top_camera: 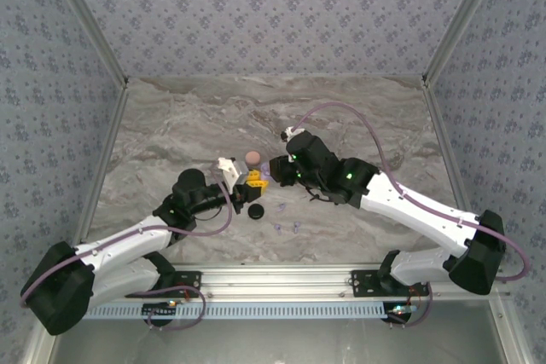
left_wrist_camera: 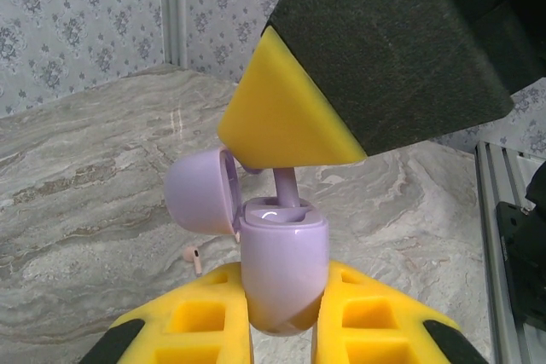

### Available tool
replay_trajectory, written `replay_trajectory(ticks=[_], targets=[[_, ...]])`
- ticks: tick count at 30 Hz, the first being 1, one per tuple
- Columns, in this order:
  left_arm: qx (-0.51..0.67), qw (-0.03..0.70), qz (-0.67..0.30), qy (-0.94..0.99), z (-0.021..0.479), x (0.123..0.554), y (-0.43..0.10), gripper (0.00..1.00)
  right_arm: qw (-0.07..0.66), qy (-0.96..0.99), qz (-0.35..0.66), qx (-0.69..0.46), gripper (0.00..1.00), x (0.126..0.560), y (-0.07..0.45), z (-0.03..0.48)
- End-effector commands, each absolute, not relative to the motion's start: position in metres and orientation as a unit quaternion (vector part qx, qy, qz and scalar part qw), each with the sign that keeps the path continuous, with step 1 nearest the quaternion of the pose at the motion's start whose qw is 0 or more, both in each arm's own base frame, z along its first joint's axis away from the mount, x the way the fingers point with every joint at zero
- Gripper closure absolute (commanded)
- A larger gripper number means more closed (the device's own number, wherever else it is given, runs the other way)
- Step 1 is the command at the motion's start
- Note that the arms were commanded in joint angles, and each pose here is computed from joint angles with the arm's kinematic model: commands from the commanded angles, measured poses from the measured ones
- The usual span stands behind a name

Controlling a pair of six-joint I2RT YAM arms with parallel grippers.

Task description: Insert the wireless bluetooth earbuds into the charging case

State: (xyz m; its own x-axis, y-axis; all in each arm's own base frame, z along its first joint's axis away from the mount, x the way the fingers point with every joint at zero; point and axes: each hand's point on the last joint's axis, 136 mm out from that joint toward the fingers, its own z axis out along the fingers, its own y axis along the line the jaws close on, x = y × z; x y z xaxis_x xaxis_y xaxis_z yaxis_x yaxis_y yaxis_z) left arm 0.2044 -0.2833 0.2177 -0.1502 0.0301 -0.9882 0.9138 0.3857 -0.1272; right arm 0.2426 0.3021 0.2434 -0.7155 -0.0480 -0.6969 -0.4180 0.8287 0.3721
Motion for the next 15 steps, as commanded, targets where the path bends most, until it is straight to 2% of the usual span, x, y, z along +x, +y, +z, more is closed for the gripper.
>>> replay_trajectory(ticks=[1,15], targets=[[0.378,0.577,-0.421,0.589,0.255,0.203,-0.29,1.0,0.331,0.895,0.268,-0.132,0.74,0.236,0.308,0.242],[0.375,0.58,-0.418,0.59,0.255,0.204,-0.29,1.0,0.32,0.907,0.252,-0.105,0.74,0.24,0.304,0.246]])
